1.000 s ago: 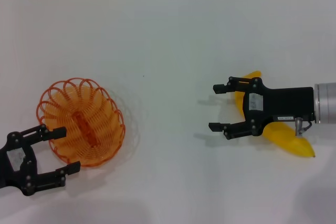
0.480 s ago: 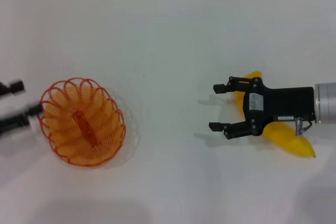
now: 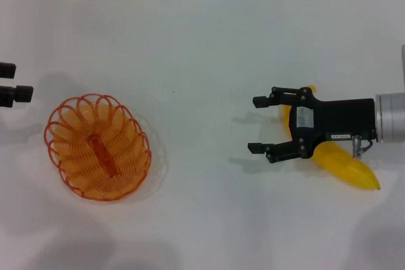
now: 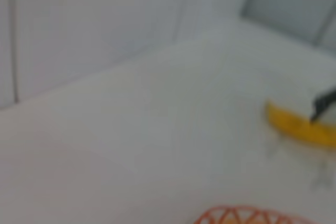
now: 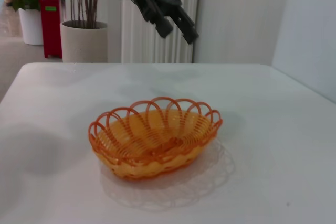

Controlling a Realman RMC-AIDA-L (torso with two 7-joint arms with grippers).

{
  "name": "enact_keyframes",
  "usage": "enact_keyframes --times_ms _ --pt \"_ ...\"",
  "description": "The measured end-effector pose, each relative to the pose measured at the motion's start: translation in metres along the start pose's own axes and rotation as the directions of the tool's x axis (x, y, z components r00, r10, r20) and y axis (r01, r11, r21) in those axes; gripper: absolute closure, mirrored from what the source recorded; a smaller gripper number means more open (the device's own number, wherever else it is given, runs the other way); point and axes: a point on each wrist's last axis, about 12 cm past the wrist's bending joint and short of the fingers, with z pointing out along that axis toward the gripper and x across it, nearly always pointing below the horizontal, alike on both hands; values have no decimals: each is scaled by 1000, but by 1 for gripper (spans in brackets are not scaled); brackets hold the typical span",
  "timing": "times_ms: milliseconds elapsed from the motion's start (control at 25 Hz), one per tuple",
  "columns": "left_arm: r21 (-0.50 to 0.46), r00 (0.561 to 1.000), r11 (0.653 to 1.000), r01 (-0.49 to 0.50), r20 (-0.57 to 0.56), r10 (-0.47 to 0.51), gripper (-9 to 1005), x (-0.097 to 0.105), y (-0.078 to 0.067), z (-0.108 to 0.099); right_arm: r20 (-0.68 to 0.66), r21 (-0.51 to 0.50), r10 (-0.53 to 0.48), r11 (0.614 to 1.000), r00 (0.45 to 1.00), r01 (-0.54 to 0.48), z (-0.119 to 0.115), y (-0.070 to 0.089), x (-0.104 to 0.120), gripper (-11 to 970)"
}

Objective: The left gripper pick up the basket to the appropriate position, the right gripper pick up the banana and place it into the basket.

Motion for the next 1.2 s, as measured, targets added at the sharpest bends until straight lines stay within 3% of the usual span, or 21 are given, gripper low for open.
enact_keyframes --times_ms 200,360,800,1200 --pt "-24 964 980 -199 -186 191 199 -27 4 16 5 -7 -7 1000 1000 7 3 -2 -3 66" --pt "-94 933 947 -308 -226 281 200 -36 8 34 9 -14 -5 1000 1000 5 5 -2 -4 66" --pt "-72 901 912 -405 -200 384 202 -30 -4 76 7 -19 0 1000 1000 1 8 -1 -4 66" --pt "-32 892 911 -410 -224 394 204 -30 -4 104 7 -20 -3 1000 1000 4 8 -2 -5 65"
